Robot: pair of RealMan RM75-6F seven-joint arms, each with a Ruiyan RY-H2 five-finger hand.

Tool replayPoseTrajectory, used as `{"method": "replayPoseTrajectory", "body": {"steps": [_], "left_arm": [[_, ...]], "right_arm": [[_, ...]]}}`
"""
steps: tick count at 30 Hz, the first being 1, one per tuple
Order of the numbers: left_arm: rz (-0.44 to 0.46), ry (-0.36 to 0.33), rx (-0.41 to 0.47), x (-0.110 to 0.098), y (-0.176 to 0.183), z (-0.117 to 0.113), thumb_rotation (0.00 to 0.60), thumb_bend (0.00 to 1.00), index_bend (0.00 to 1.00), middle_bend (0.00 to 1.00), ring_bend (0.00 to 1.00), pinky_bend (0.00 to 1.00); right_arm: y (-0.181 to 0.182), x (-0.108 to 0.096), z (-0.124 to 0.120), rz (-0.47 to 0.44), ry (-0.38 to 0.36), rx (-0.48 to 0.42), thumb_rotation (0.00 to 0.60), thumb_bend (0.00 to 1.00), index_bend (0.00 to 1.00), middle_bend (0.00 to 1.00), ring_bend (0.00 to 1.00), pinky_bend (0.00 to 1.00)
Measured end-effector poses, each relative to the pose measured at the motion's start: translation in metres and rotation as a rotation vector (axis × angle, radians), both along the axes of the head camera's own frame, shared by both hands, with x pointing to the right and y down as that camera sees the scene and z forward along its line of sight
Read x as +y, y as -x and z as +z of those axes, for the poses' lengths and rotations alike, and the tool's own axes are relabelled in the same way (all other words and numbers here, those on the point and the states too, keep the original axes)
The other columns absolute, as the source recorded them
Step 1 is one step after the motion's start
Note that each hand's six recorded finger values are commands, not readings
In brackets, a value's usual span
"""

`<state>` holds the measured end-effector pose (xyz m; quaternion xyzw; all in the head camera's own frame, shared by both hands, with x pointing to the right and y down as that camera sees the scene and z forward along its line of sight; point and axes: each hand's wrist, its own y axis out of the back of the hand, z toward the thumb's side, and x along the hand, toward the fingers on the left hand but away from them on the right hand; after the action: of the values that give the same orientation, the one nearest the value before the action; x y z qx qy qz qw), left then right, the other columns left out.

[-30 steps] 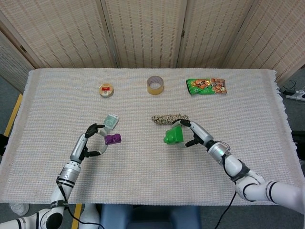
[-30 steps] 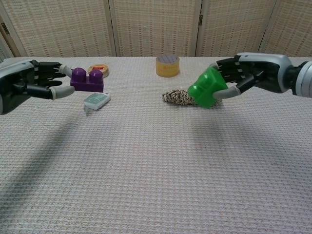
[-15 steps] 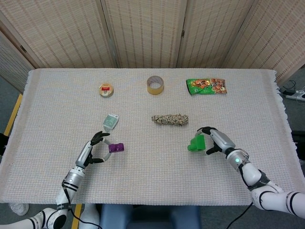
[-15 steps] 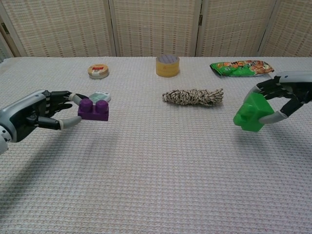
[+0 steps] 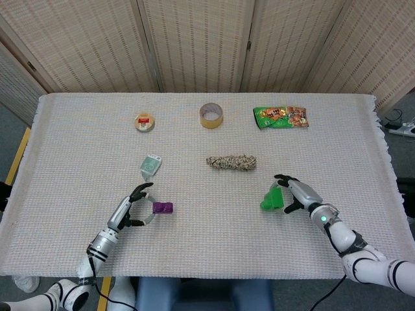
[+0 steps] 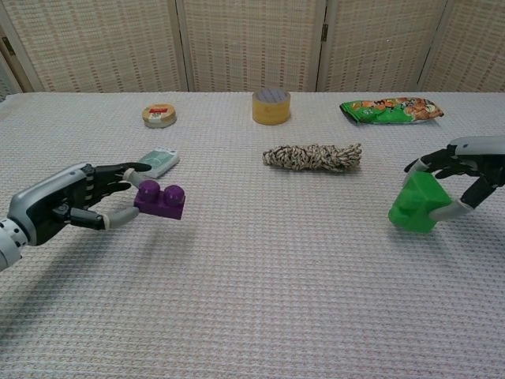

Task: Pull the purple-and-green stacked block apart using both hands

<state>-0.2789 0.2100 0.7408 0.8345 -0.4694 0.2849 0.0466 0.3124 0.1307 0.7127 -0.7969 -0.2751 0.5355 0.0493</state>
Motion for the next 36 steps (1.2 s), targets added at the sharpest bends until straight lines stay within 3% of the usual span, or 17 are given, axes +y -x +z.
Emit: {"method": "replayPoseTrajectory", "body": {"steps": [3, 12, 17, 21, 27, 32, 36], "left_arm": [[0.001, -0.014, 0.017, -0.001, 0.0, -0.003, 0.6, 0.41, 0.0, 0.0, 0.0, 0.0], [-0.004, -0.067, 0.029, -0.01, 0.006, -0.018, 0.6, 0.36, 0.0, 0.0, 0.0, 0.0], [0.024, -0.144, -0.019, -0.022, 0.022, -0.041, 0.6, 0.36, 0.0, 0.0, 0.0, 0.0], [0.061, -0.201, -0.101, -0.032, 0.044, -0.064, 0.6, 0.36, 0.0, 0.0, 0.0, 0.0], [0.133, -0.26, -0.318, -0.035, 0.093, -0.106, 0.6, 0.32, 0.0, 0.0, 0.0, 0.0], [0.19, -0.273, -0.578, -0.02, 0.137, -0.133, 0.6, 0.31, 0.0, 0.0, 0.0, 0.0], [0.199, -0.296, -0.801, -0.001, 0.162, -0.146, 0.6, 0.28, 0.0, 0.0, 0.0, 0.0]], "right_arm": [[0.001, 0.0, -0.003, -0.004, 0.01, -0.016, 0.6, 0.29, 0.0, 0.0, 0.0, 0.0], [-0.004, -0.007, -0.034, -0.015, -0.018, -0.084, 0.6, 0.29, 0.0, 0.0, 0.0, 0.0], [-0.011, -0.013, -0.066, -0.008, -0.097, -0.14, 0.6, 0.29, 0.0, 0.0, 0.0, 0.0], [-0.022, -0.017, -0.09, -0.03, -0.218, -0.144, 0.6, 0.29, 0.0, 0.0, 0.0, 0.0], [-0.039, -0.007, -0.111, -0.129, -0.407, 0.002, 0.6, 0.29, 0.0, 0.0, 0.0, 0.0], [-0.058, 0.01, -0.13, -0.192, -0.624, 0.244, 0.6, 0.29, 0.0, 0.0, 0.0, 0.0], [-0.081, 0.033, -0.146, -0.15, -0.769, 0.458, 0.6, 0.29, 0.0, 0.0, 0.0, 0.0]]}}
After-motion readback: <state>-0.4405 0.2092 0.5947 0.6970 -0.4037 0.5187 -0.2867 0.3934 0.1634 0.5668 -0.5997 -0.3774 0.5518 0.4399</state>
